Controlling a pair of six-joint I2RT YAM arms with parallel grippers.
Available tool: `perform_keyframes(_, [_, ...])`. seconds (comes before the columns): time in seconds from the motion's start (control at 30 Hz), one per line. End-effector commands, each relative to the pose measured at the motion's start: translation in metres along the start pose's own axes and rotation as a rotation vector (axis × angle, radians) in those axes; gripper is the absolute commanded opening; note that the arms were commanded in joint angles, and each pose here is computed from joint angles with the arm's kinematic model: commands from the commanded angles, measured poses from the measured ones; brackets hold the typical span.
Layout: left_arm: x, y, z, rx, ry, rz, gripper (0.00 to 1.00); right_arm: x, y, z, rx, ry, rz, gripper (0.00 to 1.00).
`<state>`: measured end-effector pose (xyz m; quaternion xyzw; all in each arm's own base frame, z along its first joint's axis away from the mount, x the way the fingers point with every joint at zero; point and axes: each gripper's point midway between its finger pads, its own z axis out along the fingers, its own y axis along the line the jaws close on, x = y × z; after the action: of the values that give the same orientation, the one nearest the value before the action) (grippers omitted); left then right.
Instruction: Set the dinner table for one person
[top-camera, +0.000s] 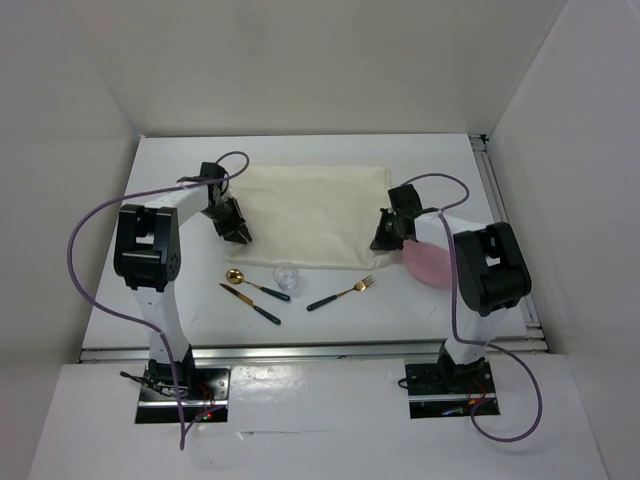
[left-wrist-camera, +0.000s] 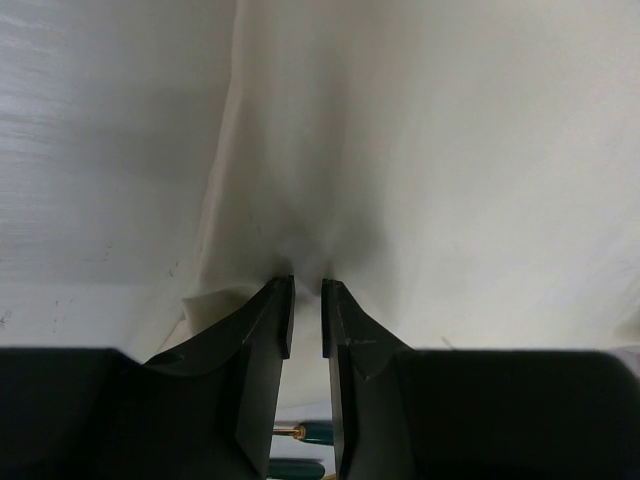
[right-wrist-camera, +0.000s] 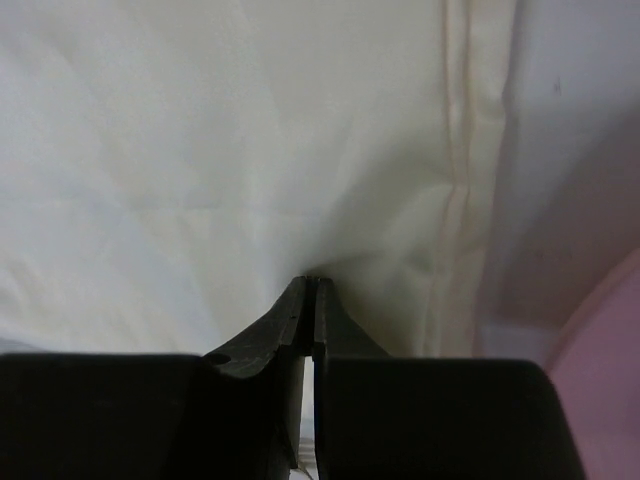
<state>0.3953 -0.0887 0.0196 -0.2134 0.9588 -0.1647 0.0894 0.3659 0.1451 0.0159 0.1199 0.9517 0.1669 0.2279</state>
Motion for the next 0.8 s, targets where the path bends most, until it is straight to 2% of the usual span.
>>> perform_keyframes(0.0, [0.018, 0.040, 0.015, -0.145, 0.047, 0.006, 0.36, 0.042, -0.023, -0.013, 0.097, 0.105, 0.045, 0.00])
perform_keyframes(0.13, [0.022, 0.041, 0.011, -0.145, 0.047, 0.006, 0.36, 0.038, -0.032, -0.026, 0.139, 0.056, 0.051, 0.03])
perform_keyframes(0.3, [0.021, 0.038, 0.003, -0.134, 0.028, 0.011, 0.35, 0.015, -0.015, -0.056, 0.117, -0.024, 0.013, 0.16])
perform_keyframes(0.4, [0.018, 0.035, -0.007, -0.133, 0.006, 0.006, 0.35, -0.004, -0.012, -0.077, 0.128, -0.100, -0.015, 0.21])
perform_keyframes(0.5, [0.008, 0.025, -0.020, -0.111, -0.034, 0.016, 0.35, -0.005, -0.013, -0.086, 0.135, -0.112, -0.025, 0.20])
perform_keyframes(0.6, [0.000, 0.012, -0.030, -0.111, -0.068, 0.044, 0.35, 0.011, -0.019, -0.082, 0.133, -0.072, -0.024, 0.12])
perform_keyframes(0.67, [0.002, 0.006, -0.022, -0.113, -0.053, 0.062, 0.34, 0.022, -0.023, -0.078, 0.130, -0.045, -0.023, 0.07])
perform_keyframes(0.77, [0.001, 0.000, -0.013, -0.127, -0.040, 0.078, 0.32, 0.033, -0.019, -0.069, 0.102, -0.006, -0.020, 0.05])
